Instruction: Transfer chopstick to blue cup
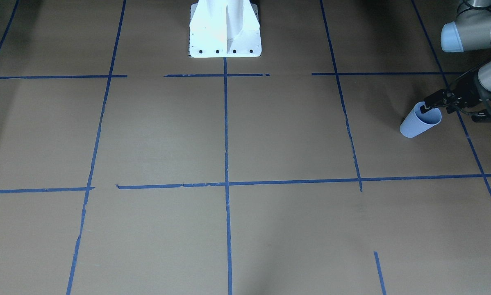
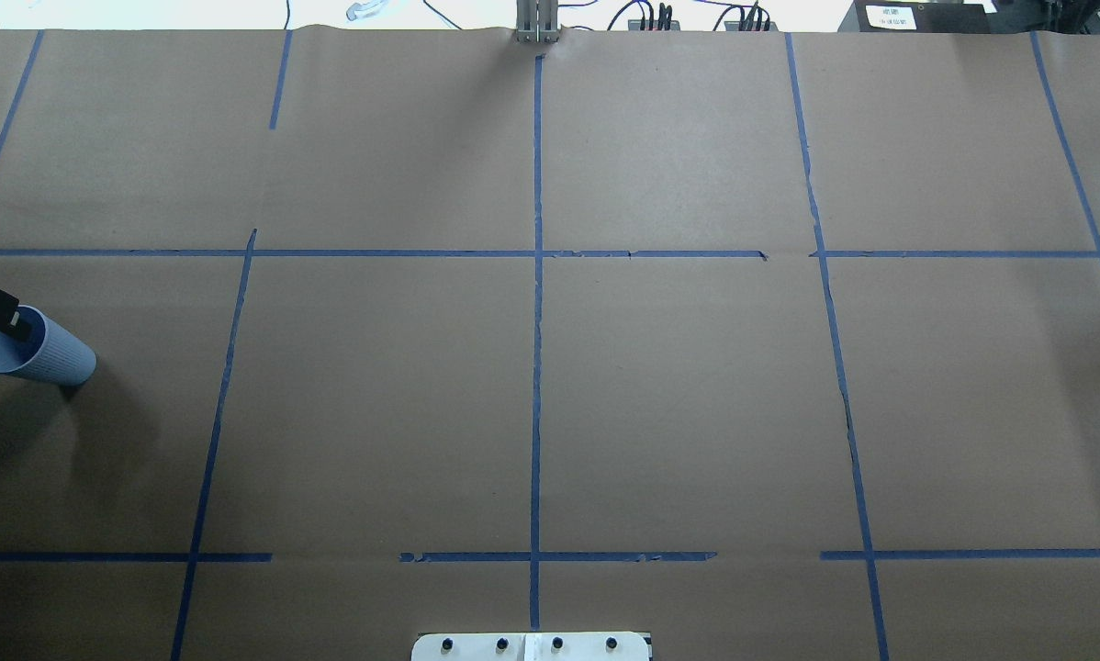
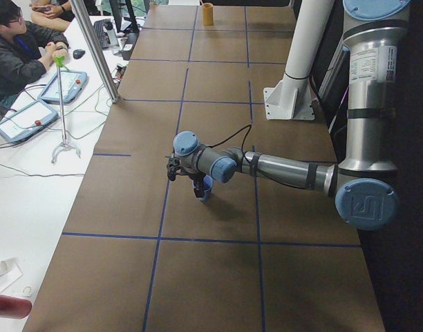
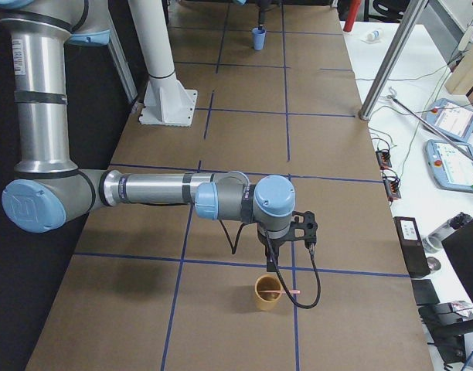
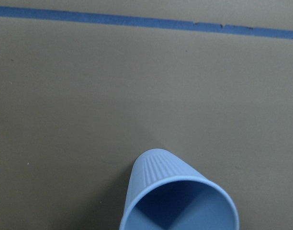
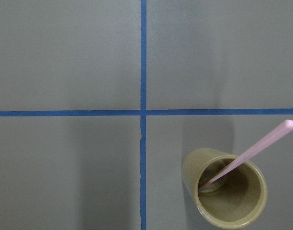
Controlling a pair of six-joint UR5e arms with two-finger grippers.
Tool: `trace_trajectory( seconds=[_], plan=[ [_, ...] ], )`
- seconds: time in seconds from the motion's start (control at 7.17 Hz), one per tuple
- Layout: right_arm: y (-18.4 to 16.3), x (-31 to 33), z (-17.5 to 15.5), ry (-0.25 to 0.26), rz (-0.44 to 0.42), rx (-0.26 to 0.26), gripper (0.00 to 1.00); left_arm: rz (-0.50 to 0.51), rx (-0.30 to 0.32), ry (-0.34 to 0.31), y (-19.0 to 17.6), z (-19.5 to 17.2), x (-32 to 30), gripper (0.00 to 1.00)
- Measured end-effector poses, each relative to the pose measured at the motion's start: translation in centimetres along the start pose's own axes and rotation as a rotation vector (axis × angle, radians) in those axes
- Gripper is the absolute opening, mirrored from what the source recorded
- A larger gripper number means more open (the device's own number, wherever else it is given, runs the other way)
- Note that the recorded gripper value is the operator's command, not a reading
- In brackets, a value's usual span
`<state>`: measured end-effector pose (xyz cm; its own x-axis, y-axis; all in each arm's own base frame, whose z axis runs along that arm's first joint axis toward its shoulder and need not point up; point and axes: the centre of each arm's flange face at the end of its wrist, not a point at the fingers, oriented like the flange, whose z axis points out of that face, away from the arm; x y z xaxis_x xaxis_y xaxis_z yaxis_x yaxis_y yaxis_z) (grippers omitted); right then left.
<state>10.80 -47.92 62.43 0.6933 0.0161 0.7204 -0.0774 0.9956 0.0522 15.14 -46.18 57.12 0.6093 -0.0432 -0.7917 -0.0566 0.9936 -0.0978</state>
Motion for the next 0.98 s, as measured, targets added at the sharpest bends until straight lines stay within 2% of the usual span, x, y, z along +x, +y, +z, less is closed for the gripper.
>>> trace_trajectory(
  seconds=[0.28,0.42,0.56,0.7,0.98],
  plan=[
    [-0.04,-0.05,-0.04,0.000,-0.001,0.001,1.00,-0.009,0.002,-0.030,0.07,0.68,-0.88,0.96],
    [-0.10,-0.07,-0.09,0.001,-0.002,0.002,1.00,-0.013,0.002,-0.041,-0.02,0.98,-1.18,0.73],
    [-0.13,-0.10,-0.12,0.002,-0.003,0.003,1.00,-0.013,0.002,-0.045,-0.10,1.10,-1.23,0.41],
    [-0.17,-0.15,-0.17,0.002,-0.004,0.003,1.00,-0.009,0.004,-0.045,-0.14,1.08,-1.11,0.21],
    [-0.21,-0.17,-0.19,0.002,-0.004,0.004,1.00,-0.005,0.006,-0.043,-0.15,1.02,-0.87,0.06]
  ],
)
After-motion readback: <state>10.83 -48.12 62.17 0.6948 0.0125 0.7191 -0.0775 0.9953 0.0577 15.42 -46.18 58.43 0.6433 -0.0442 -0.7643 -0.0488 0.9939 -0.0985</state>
